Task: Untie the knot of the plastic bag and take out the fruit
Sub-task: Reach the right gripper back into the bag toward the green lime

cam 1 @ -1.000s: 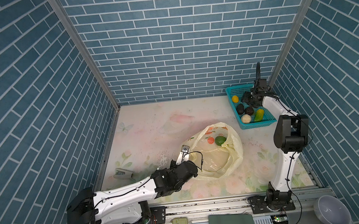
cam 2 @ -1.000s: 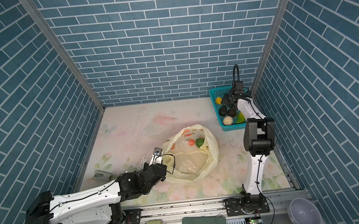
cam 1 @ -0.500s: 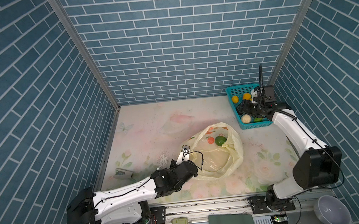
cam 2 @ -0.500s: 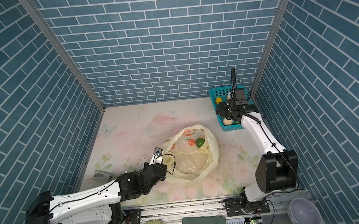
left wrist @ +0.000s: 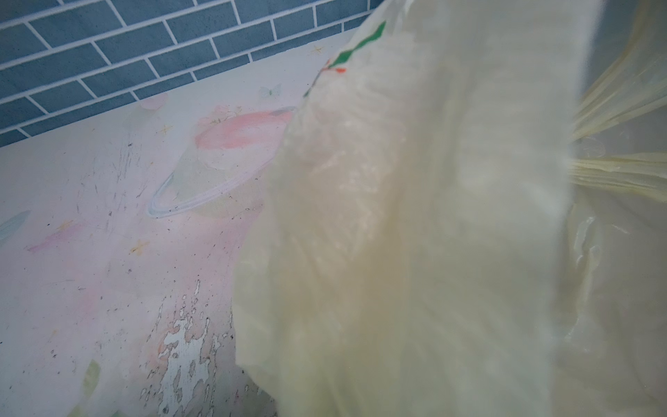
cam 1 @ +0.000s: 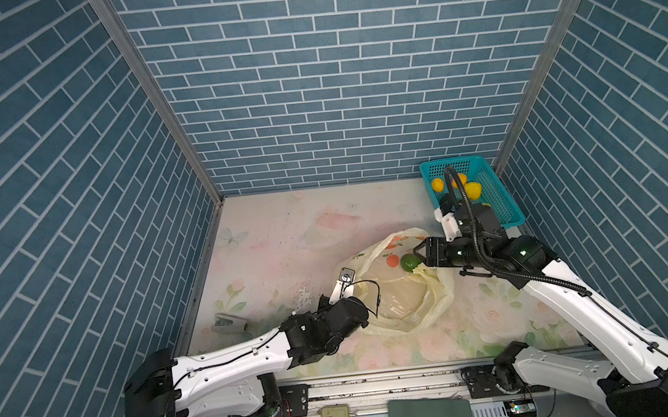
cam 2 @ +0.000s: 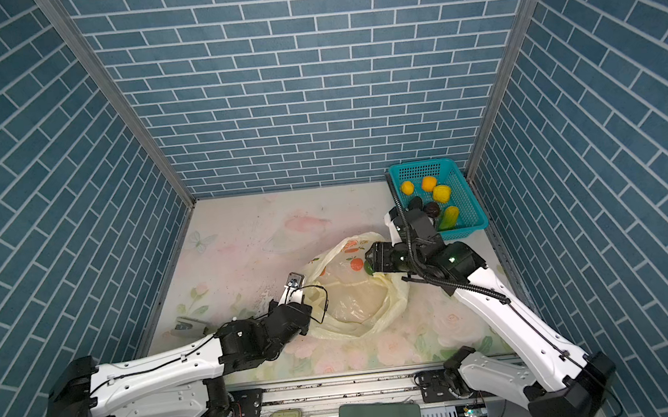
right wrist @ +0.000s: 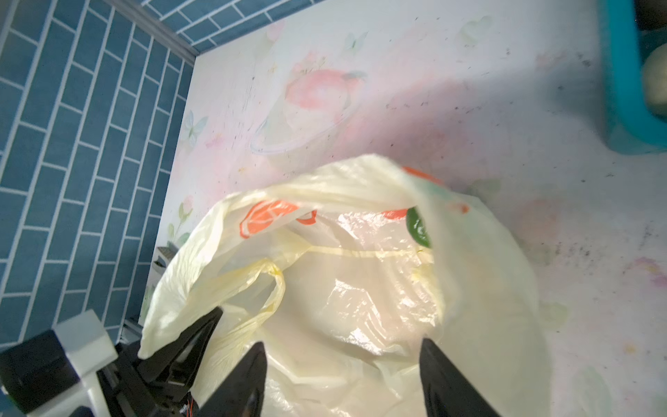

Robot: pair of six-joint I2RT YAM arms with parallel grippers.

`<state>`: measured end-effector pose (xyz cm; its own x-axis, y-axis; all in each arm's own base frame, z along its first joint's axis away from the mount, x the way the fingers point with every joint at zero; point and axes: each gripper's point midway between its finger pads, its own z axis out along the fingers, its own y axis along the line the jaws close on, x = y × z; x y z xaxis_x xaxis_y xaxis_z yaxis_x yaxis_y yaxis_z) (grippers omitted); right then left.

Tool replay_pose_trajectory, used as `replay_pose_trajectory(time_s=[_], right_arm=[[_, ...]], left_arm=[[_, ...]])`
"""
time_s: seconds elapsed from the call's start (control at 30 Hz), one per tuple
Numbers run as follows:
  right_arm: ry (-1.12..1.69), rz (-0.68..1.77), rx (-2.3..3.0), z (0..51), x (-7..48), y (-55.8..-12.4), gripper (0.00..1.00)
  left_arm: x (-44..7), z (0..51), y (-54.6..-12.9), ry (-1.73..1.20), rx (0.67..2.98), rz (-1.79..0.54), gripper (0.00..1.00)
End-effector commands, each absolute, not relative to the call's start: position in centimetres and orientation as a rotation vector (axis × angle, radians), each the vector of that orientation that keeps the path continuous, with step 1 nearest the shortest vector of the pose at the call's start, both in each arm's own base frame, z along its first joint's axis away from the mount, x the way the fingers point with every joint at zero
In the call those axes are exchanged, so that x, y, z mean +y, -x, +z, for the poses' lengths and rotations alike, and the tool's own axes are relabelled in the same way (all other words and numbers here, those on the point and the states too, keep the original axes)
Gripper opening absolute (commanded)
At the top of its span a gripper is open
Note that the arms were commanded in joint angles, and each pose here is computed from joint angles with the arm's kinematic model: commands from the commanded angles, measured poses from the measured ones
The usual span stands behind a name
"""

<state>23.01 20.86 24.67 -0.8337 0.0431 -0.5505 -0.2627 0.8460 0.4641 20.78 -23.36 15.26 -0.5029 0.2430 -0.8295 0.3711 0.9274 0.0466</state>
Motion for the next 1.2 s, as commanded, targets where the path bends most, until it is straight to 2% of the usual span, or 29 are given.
replay_pose_trajectory(time_s=[0.0,0.3,0.5,0.83,1.17], right_arm=[[0.157,0.653,2.514,22.2,21.6,-21.8,0.66],[0.471,0.445,2.5,15.0,24.9,-19.9,0.62],[0.478,0.402,2.517,11.2,25.2,-20.1,0.61],[0.335,0.45,2.49,9.7,28.6,-24.8,0.59],[0.297,0.233,2.366,11.0,26.8,-29.6,0.62]], left_arm=[[-23.6,16.3,-20.9,-0.438,2.11,-0.177,0.0],[-22.9,16.8,-20.7,-0.429,2.107,-0.175,0.0],[-22.9,18.2,-20.7,-0.413,2.093,-0.196,0.0],[-23.1,18.1,-19.8,-0.453,2.106,-0.228,0.0],[-23.8,18.2,-18.2,-0.512,2.12,-0.224,0.0]])
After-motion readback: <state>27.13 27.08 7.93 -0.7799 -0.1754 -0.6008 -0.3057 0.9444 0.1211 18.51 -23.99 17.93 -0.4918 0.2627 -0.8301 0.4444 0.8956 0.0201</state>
